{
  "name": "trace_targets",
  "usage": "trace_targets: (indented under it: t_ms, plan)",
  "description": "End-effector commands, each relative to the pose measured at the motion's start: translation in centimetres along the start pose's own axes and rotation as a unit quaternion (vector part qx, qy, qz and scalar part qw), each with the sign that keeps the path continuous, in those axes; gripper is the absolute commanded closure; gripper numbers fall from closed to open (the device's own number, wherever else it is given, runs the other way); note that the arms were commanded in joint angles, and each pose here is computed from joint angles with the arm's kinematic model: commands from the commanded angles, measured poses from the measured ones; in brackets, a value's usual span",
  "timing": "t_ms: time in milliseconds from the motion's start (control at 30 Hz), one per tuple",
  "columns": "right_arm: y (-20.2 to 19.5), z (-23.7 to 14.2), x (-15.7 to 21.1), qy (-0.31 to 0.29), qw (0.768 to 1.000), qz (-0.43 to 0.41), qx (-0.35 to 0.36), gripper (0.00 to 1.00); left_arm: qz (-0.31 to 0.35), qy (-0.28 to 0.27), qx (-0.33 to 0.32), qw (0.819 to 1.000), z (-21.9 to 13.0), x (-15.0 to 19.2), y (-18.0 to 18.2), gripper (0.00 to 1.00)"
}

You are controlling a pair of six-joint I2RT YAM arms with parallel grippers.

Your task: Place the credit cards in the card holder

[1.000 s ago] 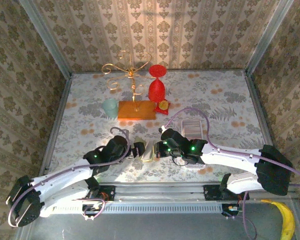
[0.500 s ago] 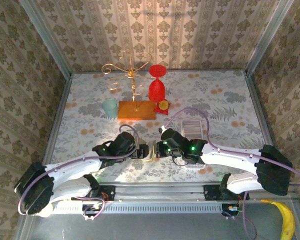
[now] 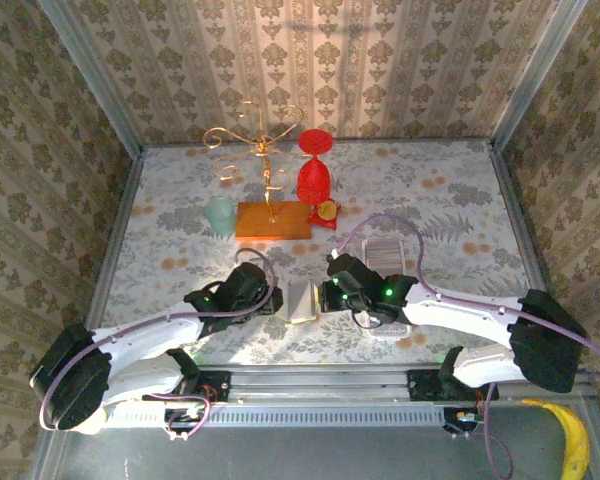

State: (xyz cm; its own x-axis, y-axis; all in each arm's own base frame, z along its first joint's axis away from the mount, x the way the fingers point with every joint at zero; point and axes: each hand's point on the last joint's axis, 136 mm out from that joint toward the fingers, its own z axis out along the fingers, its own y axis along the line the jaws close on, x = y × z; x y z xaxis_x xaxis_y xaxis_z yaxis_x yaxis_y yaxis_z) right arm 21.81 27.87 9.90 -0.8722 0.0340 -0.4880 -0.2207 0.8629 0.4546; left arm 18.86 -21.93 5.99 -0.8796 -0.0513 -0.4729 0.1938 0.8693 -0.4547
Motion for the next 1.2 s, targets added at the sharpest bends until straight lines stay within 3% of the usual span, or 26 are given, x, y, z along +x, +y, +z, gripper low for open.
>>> trace_targets:
  t_ms: [0, 167, 333, 500, 667, 767, 933, 1033, 1167]
  plan:
    - [-2.1, 0.6, 0.3, 0.008, 0.999, -0.010, 0.038, 1.00, -0.010, 0.006, 0.018, 1.000, 0.2, 0.5, -0.3, 0.80]
    - [-4.3, 1.4, 0.5, 0.018, 0.997, -0.006, 0.079, 1.00, -0.022, 0.007, 0.017, 1.000, 0.1, 1.1, 0.2, 0.91]
    - [-6.4, 1.5, 0.8, 0.033, 0.991, -0.010, 0.127, 0.99, -0.045, 0.005, 0.023, 0.999, 0.4, 1.9, 0.8, 0.94]
    - [-5.1, -1.2, 0.0, 0.023, 0.992, -0.034, 0.122, 0.68, -0.051, 0.005, 0.031, 0.998, 0.4, 2.1, 0.6, 0.94]
    - [-2.5, -4.0, -0.6, 0.011, 0.995, -0.049, 0.086, 0.56, -0.054, -0.006, 0.037, 0.998, 0.0, 1.9, 0.5, 0.74]
    - [-0.1, -4.6, -0.5, 0.012, 0.996, -0.064, 0.056, 0.53, -0.058, -0.018, 0.039, 0.997, -0.5, 1.5, 0.5, 0.63]
    - [2.4, -3.6, -0.3, 0.020, 0.995, -0.084, 0.039, 0.53, -0.063, -0.037, 0.037, 0.997, -1.5, 1.1, 0.9, 0.57]
    - [3.2, -1.7, 0.6, 0.042, 0.995, -0.084, 0.033, 0.55, -0.068, -0.048, 0.044, 0.996, -2.0, 0.9, 0.9, 0.58]
    - [3.2, 0.9, 1.6, 0.067, 0.993, -0.084, 0.052, 0.59, -0.074, -0.055, 0.043, 0.995, -2.1, 1.1, 1.4, 0.68]
